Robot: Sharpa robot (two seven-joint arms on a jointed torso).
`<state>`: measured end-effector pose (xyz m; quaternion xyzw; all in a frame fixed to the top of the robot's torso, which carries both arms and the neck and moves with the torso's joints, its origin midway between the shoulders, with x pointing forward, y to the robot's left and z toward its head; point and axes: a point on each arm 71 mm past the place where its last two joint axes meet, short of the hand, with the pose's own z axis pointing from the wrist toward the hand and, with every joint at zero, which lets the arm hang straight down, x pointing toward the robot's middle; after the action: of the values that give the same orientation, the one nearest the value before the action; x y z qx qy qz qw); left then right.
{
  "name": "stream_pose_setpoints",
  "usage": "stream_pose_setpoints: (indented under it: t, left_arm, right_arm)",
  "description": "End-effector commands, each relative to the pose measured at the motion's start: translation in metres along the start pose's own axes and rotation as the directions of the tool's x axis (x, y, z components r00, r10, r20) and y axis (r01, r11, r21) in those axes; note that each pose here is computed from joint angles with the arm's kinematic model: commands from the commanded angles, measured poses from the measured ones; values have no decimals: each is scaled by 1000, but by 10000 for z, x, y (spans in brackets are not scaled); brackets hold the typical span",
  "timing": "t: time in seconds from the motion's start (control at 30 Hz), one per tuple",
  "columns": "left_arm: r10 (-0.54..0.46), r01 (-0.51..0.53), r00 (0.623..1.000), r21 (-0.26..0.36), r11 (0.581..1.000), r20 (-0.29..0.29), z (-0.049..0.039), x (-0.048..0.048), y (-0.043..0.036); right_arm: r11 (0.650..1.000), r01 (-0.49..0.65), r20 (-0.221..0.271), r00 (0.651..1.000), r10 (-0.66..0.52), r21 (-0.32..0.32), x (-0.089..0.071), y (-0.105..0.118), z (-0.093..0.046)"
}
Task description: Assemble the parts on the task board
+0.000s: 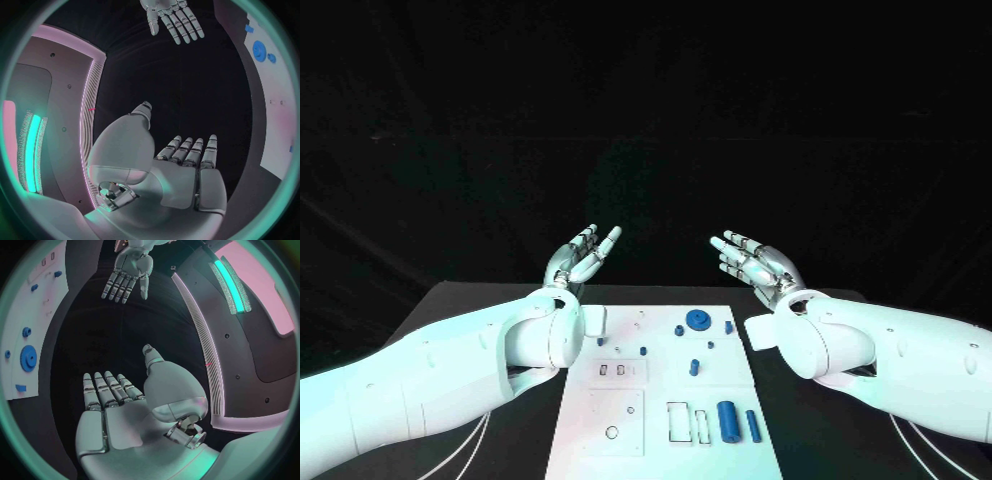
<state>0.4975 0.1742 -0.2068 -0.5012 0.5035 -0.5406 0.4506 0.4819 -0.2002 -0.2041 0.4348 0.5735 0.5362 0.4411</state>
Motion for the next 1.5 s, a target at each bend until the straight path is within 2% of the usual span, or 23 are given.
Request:
stream_pose_setpoints:
  t: [0.03, 0.13, 0.17, 0.43, 0.6, 0.8, 0.9, 1.03, 1.27, 1.4, 1.5]
  left_arm:
    - [-25, 24, 999, -10, 1000, -47, 2, 45, -1]
    - [-25, 24, 999, -10, 1000, -47, 2, 45, -1]
    - [-27, 27, 998, -5, 1000, -51, -19, -127, -20]
    - [-27, 28, 998, 16, 999, -52, -50, -210, -55]
    - [-28, 29, 998, 19, 999, -61, -82, -262, -77]
    - [-29, 31, 994, 18, 999, -110, -171, -290, -130]
    - [-29, 32, 990, 22, 999, -136, -233, -290, -192]
    - [-27, 33, 985, 33, 999, -169, -315, -277, -294]
    - [-34, 42, 979, 39, 998, -203, -455, -256, -448]
    - [-41, 51, 975, 41, 998, -220, -521, -216, -514]
    - [-44, 56, 971, 47, 997, -234, -547, -181, -575]
  right_arm:
    - [999, 11, -154, 988, -6, 30, 81, 2, 5]
    - [999, 15, -164, 986, -9, 33, 79, 7, 8]
    - [964, 224, -107, 965, -240, -142, -88, 131, 17]
    - [903, 375, -65, 916, -395, -210, -170, 191, 37]
    - [845, 490, -109, 848, -519, -214, -167, 203, 52]
    - [717, 662, -193, 691, -697, -218, -89, 224, 74]
    - [625, 746, -210, 589, -780, -230, -48, 251, 93]
    - [495, 831, -197, 456, -868, -254, 3, 297, 124]
    - [290, 907, -149, 255, -955, -304, 122, 389, 187]
    - [199, 924, -111, 171, -979, -327, 185, 438, 222]
    - [149, 929, -90, 126, -988, -339, 230, 461, 244]
